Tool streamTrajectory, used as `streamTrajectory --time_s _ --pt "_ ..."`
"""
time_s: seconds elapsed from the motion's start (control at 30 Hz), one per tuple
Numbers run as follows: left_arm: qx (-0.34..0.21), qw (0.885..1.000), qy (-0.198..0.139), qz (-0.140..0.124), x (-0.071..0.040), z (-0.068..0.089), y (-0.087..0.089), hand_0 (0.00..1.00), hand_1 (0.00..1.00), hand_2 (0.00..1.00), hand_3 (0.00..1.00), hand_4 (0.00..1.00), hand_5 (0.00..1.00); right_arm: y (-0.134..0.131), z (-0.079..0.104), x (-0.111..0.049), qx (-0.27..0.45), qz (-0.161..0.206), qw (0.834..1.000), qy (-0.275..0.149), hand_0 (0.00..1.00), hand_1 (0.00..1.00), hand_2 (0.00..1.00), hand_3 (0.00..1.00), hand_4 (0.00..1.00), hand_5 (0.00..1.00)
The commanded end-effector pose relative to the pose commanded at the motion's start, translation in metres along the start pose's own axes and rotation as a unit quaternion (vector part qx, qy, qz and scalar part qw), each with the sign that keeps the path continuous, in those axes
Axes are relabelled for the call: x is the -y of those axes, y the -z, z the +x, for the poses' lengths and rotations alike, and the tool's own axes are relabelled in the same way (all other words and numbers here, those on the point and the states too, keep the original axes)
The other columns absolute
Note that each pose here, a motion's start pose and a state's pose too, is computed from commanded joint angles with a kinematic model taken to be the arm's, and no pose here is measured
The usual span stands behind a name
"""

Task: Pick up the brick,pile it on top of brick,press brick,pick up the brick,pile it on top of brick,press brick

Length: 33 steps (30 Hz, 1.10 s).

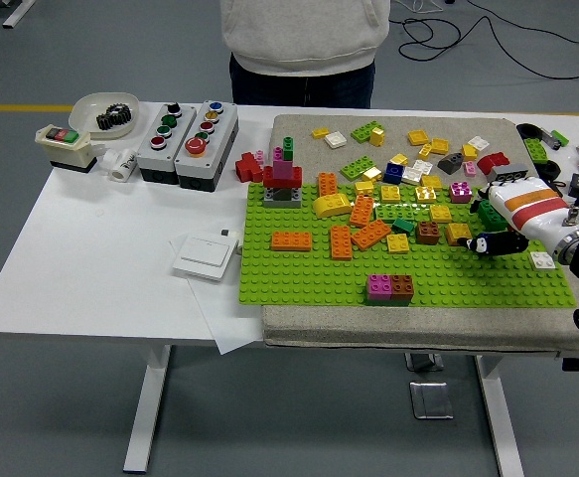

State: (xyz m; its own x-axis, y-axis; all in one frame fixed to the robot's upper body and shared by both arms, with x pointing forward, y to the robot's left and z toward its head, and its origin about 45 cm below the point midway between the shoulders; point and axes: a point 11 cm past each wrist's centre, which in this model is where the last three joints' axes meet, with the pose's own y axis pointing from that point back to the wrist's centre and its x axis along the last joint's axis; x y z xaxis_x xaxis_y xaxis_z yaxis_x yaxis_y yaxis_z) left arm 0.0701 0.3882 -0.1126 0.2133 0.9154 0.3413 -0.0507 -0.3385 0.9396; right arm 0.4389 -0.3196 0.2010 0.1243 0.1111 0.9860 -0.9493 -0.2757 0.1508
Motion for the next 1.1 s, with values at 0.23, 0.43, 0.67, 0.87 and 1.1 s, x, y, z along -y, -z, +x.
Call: streamTrajectory --time_s 0.23,0.43,0.67,0.87,1.1 --pt "0.003 1.000 0.001 -0.002 0.000 0.000 -0.001 0.714 0.725 0.764 0.617 0.729 0.686 0.000 -0.005 0.003 -0.022 -0.001 1.000 0.008 0.508 0.549 0.623 0.604 0.895 0.569" --pt "-0.002 1.000 0.000 -0.003 0.000 0.000 -0.002 0.715 0.725 0.764 0.616 0.731 0.689 0.000 -0.001 0.003 -0.027 0.002 1.000 0.004 0.453 0.387 0.449 0.610 0.896 0.534" --pt "-0.001 1.000 0.000 -0.005 0.000 0.000 -0.004 0.713 0.725 0.764 0.615 0.729 0.688 0.000 0.004 0.003 -0.036 0.004 0.999 -0.006 0.343 0.195 0.231 0.617 0.862 0.516" --pt "-0.004 1.000 0.000 -0.007 -0.001 0.000 -0.005 0.713 0.725 0.764 0.616 0.728 0.687 -0.006 0.006 -0.005 -0.046 0.009 0.999 0.015 0.328 0.167 0.221 0.624 0.867 0.492" --pt "-0.004 1.000 0.000 -0.008 -0.001 0.000 -0.006 0.713 0.725 0.764 0.616 0.728 0.686 -0.010 0.002 -0.008 -0.051 0.013 0.998 0.032 0.313 0.159 0.217 0.613 0.843 0.463"
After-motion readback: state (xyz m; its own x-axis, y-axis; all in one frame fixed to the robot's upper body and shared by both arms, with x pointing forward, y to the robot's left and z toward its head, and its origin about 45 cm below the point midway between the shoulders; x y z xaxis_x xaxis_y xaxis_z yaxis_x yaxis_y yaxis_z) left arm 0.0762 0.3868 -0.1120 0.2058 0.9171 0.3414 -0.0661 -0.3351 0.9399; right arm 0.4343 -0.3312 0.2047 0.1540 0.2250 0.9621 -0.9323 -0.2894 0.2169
